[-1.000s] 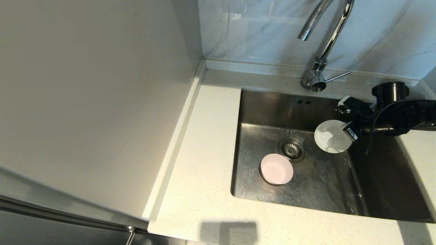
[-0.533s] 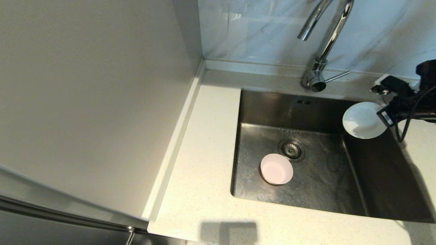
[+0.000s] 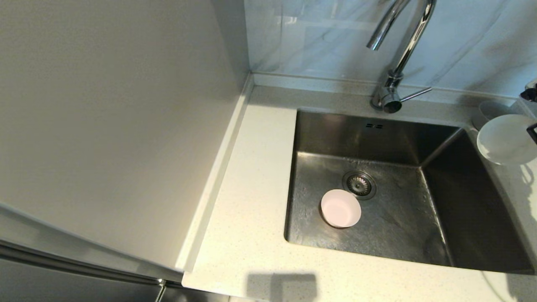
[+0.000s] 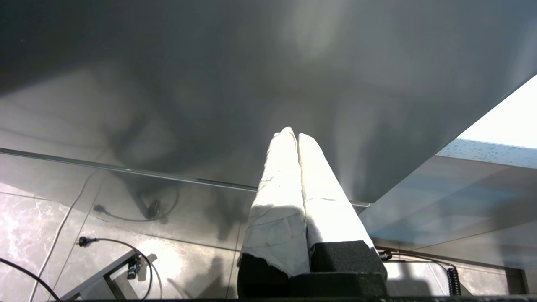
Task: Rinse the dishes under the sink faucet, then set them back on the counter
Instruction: Put a bowl back to the table from the sink
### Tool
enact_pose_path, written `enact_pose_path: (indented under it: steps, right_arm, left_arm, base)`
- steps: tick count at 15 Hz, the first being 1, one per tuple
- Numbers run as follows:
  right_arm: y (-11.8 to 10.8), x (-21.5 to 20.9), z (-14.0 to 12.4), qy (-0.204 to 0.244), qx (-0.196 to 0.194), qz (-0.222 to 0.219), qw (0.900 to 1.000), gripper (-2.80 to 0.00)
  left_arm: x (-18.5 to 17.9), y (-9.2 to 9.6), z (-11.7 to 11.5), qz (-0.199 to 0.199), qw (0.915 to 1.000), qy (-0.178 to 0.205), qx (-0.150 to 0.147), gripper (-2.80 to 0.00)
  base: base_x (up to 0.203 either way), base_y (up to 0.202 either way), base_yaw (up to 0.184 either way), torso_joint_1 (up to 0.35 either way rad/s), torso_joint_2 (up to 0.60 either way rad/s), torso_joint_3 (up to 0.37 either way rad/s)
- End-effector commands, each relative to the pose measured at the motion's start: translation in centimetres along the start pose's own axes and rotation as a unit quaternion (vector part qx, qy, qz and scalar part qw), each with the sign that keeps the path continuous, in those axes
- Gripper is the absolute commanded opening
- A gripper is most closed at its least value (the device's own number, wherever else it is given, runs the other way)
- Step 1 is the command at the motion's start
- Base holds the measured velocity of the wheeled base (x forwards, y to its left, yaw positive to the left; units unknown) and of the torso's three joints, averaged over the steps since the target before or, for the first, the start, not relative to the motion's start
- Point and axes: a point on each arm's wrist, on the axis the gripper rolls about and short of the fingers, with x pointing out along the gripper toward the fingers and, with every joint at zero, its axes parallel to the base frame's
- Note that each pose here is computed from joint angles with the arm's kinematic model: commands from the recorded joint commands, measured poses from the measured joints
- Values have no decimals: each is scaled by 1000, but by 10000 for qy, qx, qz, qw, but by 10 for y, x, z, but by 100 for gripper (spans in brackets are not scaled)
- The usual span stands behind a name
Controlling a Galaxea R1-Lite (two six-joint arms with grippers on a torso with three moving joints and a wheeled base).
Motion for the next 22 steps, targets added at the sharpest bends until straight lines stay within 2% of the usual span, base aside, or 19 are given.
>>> enact_pose_path:
  steps: [1, 9, 15, 16, 22]
  right_arm:
    - [-6, 0, -5, 64, 15, -85, 9999, -280]
    - [-5, 44, -24, 664, -30, -327, 9973, -280]
    - [-12, 60, -32, 613, -147, -585, 9963, -280]
    - [-14, 59, -30, 564, -112, -621, 9964, 0]
    - [-27, 49, -18, 321, -64, -861, 9957, 0]
  left_arm:
    - [0, 0, 0, 4, 10000, -17, -2, -280]
    - [0, 0, 0, 4, 10000, -17, -2, -280]
    - [0, 0, 0, 4, 10000, -17, 4, -280]
    - [0, 0, 0, 4, 10000, -17, -2, -280]
    - [0, 0, 0, -2, 10000, -17, -2, -280]
  base:
    - [0, 0, 0, 0, 0, 0]
    - [0, 0, 0, 0, 0, 0]
    - [0, 0, 0, 0, 0, 0]
    - [0, 0, 0, 0, 0, 0]
    - [0, 0, 0, 0, 0, 0]
